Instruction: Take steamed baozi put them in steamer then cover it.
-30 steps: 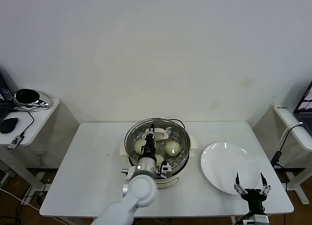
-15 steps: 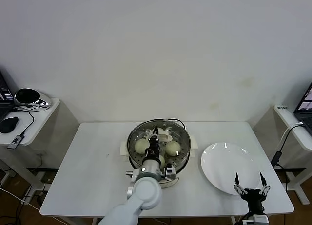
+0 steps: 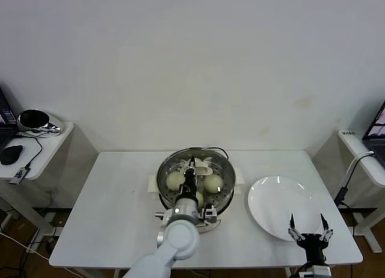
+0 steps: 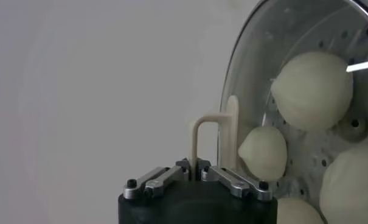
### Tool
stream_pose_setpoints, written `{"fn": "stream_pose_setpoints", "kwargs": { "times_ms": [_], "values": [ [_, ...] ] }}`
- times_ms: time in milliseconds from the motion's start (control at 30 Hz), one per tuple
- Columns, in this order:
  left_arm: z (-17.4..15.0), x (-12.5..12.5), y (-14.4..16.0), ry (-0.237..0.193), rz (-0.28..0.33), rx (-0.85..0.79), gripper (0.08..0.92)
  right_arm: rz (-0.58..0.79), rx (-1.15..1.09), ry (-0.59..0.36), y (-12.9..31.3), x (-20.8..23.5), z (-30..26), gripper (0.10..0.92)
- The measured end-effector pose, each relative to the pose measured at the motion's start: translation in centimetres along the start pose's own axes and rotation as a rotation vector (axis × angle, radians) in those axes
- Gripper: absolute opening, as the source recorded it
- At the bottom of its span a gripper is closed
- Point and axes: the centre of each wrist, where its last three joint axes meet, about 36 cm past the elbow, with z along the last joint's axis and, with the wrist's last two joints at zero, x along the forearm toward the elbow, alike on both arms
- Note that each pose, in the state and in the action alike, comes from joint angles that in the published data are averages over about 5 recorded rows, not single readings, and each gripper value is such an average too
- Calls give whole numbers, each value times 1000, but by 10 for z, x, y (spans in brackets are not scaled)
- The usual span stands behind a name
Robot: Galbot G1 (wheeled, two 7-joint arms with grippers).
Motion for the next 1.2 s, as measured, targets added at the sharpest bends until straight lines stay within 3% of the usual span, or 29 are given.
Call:
{"fn": "stream_pose_setpoints", "kwargs": {
  "times_ms": [333, 633, 833, 1000, 1200],
  "values": [
    [12, 14, 4, -12, -9, 25, 432, -4, 4, 2, -2, 1, 0, 823],
    [41, 58, 19, -53, -27, 141, 683, -15, 10, 5, -9, 2, 1, 823],
    [81, 93, 32, -55, -34, 382, 815, -39, 14, 4, -9, 0, 3, 823],
    [124, 120, 30, -31, -30, 670, 823, -73, 11, 6, -9, 0, 3, 823],
    [156, 156, 16, 15, 17, 1024, 823, -139, 1, 8, -8, 3, -3, 823]
  ]
}}
